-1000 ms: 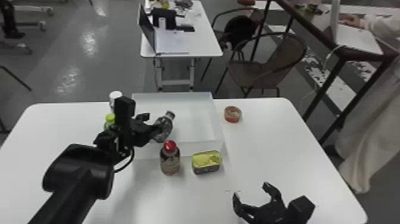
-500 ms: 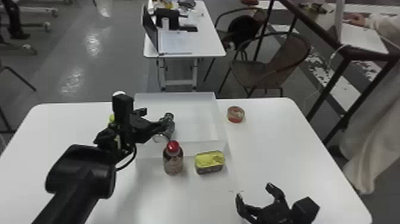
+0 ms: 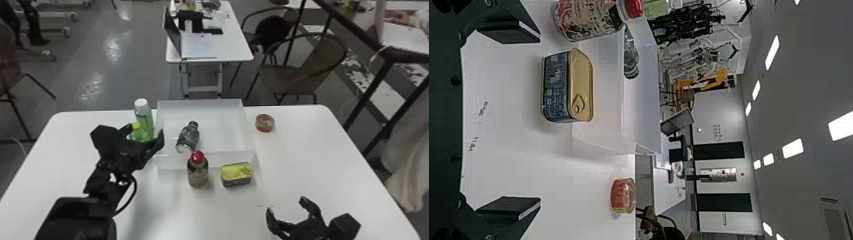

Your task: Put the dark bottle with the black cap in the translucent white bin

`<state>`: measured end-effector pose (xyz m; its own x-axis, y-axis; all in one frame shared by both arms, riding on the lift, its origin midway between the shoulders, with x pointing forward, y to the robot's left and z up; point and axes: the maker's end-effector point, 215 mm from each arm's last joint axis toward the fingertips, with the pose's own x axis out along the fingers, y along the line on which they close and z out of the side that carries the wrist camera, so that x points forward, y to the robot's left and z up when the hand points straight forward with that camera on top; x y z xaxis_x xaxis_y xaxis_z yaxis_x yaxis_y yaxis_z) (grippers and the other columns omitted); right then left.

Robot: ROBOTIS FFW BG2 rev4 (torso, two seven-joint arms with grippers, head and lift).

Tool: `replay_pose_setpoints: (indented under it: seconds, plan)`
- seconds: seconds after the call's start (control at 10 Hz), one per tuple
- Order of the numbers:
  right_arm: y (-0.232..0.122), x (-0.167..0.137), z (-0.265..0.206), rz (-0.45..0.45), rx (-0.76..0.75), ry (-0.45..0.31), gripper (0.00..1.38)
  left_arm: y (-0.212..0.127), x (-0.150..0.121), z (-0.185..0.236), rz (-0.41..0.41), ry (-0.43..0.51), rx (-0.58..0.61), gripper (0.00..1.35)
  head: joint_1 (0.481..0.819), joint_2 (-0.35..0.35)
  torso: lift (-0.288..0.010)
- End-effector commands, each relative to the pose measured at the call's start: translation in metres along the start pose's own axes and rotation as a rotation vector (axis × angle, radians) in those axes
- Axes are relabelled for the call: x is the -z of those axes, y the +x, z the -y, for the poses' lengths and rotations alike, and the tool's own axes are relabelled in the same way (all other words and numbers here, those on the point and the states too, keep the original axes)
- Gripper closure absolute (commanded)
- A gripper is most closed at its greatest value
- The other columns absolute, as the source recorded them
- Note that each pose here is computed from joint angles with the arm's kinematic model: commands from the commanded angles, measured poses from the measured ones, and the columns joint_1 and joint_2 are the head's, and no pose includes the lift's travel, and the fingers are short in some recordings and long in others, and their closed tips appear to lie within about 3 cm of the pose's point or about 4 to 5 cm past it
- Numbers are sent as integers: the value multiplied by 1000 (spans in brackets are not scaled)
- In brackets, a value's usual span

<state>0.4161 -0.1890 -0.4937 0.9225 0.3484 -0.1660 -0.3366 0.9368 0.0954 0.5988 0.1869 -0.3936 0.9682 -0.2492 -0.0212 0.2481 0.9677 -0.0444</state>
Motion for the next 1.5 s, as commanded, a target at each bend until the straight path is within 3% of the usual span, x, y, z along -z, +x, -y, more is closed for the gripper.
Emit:
replay_pose_setpoints:
  seconds: [0.0, 0.2, 0.7, 1.1, 1.4]
  plan:
    - [-1, -2, 0, 4, 2, 0, 139, -54, 1, -22, 51, -30, -100, 259, 695, -8, -34]
    - [-6, -6, 6, 7, 20, -13, 139, -118, 8, -45, 84, -41, -220, 259, 695, 49, -34]
    - [-26, -5, 15, -4, 82, -21, 139, -217, 63, -40, -6, -75, -391, 260, 695, 93, -34]
    - [-36, -8, 15, -9, 100, -44, 139, -240, 81, -25, -49, -85, -386, 260, 695, 78, -34]
    - [-35, -11, 15, -5, 99, -51, 139, -233, 78, -22, -50, -74, -358, 260, 695, 75, -34]
